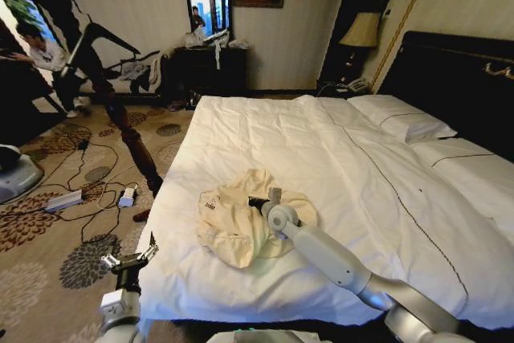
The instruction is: Pick up the clothes from the bed and hang them on the clothes hanger.
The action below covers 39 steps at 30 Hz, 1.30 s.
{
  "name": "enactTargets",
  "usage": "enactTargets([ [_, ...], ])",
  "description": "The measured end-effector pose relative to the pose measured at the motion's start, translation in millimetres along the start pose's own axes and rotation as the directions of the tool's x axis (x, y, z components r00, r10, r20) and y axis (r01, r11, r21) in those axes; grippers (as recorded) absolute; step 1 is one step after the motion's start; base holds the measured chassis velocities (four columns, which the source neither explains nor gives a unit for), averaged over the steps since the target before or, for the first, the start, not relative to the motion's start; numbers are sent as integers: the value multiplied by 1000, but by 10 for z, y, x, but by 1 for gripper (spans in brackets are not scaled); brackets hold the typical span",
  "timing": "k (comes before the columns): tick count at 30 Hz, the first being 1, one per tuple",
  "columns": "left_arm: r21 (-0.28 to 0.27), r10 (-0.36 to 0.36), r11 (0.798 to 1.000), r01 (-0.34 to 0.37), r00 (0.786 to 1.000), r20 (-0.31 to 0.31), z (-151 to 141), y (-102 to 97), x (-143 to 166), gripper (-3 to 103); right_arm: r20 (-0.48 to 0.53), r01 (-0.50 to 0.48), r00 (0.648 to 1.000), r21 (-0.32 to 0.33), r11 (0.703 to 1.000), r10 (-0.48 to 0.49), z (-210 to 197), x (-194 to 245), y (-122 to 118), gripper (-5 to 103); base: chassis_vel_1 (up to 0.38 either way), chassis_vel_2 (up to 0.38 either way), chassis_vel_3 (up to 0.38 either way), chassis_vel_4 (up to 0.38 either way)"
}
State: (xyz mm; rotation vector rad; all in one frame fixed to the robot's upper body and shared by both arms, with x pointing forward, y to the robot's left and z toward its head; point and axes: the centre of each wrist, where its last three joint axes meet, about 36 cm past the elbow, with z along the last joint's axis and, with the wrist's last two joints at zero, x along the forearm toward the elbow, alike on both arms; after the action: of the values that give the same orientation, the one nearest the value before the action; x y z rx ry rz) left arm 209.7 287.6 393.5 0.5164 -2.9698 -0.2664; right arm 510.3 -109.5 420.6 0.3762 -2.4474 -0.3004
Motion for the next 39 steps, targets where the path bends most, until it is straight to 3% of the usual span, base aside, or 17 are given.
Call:
enactTargets([
  [1,-1,-2,1000,2,1000,0,5,4,-1,100,-2,-2,1000,14,1000,2,-12,-16,-9,2,0,0,0,0],
  [3,-1,-2,1000,2,1000,0,7,5,-2,100,-4,-2,1000,23,1000,2,-16,-27,-16,2,0,0,0,0],
  [6,-2,-7,1000,7,1000,1,17,12,-1,100,-14,0,1000,53,999,1,-1,-72,-29,19,0,0,0,0],
  [10,-5,-12,1000,12,1000,0,32,20,1,100,-14,-5,1000,75,997,6,28,-105,-34,29,0,0,0,0],
  [13,-8,-17,1000,17,1000,0,57,26,5,100,-13,-13,1000,102,995,14,79,-161,-49,45,0,0,0,0],
  [15,-8,-17,1000,17,1000,-1,62,27,5,100,-14,-11,1000,106,994,13,93,-168,-56,45,0,0,0,0],
  [18,-8,-20,1000,20,1000,-1,79,26,-1,100,-22,-3,1000,115,993,5,141,-178,-65,61,0,0,0,0],
  [23,-8,-23,1000,23,1000,-4,104,27,-5,100,-30,9,1000,117,993,-5,184,-178,-71,74,0,0,0,0],
  [24,-8,-23,1000,23,1000,-4,104,27,-5,100,-30,9,1000,117,993,-5,184,-178,-71,74,0,0,0,0],
  [31,-8,-25,1000,25,1000,-5,119,27,-10,100,-4,45,999,110,993,-45,224,-159,-137,42,0,0,0,0],
  [33,-8,-25,1000,25,1000,-5,120,27,-10,100,1,50,999,109,993,-50,228,-152,-149,42,0,0,0,0],
  [37,-6,-28,1000,28,1000,-6,127,24,-16,100,15,70,997,107,992,-72,251,-108,-233,21,0,0,0,0],
  [39,-6,-28,1000,28,1000,-6,128,23,-16,100,17,74,997,108,991,-76,257,-97,-254,21,0,0,0,0],
])
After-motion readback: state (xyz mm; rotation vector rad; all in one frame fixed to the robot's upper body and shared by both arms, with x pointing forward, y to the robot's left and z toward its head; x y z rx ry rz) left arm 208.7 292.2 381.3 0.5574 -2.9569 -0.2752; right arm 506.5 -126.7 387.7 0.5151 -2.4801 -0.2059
